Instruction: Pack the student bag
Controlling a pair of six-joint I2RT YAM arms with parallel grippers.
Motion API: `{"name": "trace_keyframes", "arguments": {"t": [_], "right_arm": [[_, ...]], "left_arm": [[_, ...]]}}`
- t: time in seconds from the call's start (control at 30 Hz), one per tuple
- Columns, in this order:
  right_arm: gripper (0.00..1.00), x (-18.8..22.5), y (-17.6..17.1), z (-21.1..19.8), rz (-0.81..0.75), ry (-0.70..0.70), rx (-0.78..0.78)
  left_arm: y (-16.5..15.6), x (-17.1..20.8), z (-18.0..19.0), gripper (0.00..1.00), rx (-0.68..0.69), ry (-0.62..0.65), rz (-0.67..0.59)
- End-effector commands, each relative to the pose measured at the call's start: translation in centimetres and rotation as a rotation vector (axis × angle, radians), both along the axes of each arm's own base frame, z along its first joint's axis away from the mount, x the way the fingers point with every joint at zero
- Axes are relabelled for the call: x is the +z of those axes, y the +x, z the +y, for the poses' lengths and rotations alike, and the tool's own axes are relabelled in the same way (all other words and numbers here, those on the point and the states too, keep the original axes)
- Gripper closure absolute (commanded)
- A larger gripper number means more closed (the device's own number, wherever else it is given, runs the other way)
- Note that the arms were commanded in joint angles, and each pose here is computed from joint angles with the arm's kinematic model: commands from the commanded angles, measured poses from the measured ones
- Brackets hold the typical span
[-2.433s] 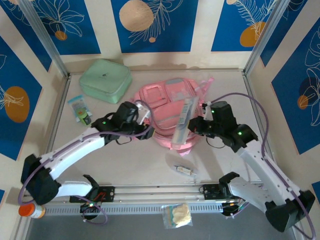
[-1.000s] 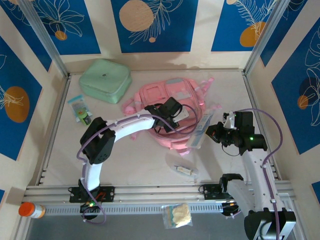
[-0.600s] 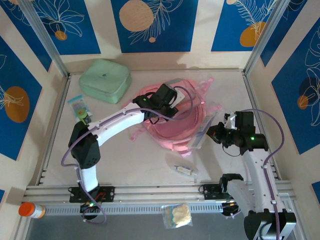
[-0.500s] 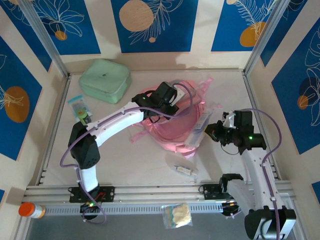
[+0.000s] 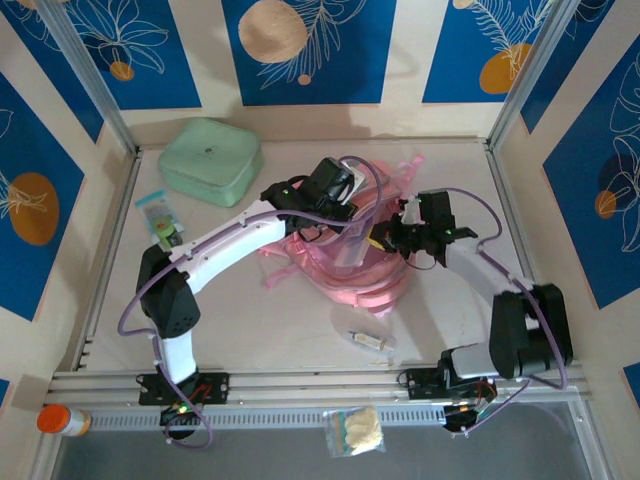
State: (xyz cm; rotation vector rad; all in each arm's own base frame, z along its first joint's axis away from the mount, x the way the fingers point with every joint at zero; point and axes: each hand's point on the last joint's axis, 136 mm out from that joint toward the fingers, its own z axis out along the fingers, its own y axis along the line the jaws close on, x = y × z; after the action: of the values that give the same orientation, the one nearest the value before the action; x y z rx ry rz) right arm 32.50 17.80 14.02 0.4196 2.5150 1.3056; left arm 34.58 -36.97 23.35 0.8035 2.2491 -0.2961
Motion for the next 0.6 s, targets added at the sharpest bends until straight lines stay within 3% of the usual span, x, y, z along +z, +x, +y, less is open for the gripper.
{"name": "trace_keyframes", "arguments": {"t": [0.0,0.13,0.33,0.57], "right_arm": [[0.97,1.5,2.1,0.6,-0.080,0.007,0.079],[0.90,-0.1,3.6,-0.3,-0.023,-0.009,0.082],[0.63,-0.7,3.8,-3.5,0.028,-0.170,0.017],[0.60,-1.5,-1.3,-3.4,0.035,-0.353,-0.010]], "left_arm": [[0.6,6.6,0.2,1.00,0.042,-0.144,-0.114],[0.6,6.7,0.1,1.00,0.037,-0.151,-0.112],[0.3,6.5,-0.2,1.00,0.026,-0.164,-0.102],[0.2,6.9,-0.3,1.00,0.020,-0.190,-0.106]]}}
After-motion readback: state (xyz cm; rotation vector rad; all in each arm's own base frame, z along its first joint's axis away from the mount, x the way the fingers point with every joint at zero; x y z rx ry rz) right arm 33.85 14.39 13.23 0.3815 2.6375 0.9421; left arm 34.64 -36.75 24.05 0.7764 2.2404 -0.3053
